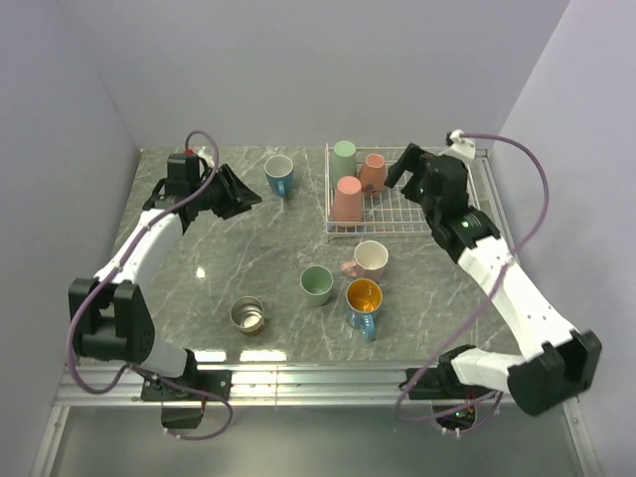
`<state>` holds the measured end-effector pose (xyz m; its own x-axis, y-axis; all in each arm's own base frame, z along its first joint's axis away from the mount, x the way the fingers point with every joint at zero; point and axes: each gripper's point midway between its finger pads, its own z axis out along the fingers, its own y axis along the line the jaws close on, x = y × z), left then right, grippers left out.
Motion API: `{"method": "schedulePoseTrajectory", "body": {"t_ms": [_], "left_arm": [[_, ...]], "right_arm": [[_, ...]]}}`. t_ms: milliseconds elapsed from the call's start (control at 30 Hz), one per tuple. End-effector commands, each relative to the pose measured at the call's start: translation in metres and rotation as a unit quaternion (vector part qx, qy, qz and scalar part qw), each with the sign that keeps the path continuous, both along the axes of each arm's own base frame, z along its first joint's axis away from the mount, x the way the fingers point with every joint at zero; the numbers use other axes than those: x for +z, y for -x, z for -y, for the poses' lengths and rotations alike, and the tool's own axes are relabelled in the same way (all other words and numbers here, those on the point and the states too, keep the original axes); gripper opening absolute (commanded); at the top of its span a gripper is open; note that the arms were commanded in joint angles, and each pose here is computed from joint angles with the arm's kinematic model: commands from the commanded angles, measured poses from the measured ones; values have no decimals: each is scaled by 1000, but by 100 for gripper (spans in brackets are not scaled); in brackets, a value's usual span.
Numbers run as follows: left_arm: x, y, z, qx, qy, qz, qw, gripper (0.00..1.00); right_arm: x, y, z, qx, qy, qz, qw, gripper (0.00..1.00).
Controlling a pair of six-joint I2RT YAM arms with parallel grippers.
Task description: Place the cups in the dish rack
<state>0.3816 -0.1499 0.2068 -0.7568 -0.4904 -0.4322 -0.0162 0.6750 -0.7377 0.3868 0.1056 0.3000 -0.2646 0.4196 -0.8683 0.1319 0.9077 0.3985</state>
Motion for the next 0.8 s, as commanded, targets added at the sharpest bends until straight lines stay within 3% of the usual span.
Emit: {"method": "schedulePoseTrajectory", "body": {"t_ms": [0,300,600,767], "left_arm": [[1,-32,-14,47,-40,6,998,49],[-27,-106,-7,62,-101,-9,993,45],[-36,-153,0,70,-118,-7,991,45],[-38,-169,0,74,-166,4,983,45]], "right_arm": [[-10,42,-14,46,-28,-29,998,99],[-14,100,11,49,-5,-54,997,100],[-24,116,12,59,-11,-72,996,100],[-24,116,14,58,-2,-75,995,100]]}}
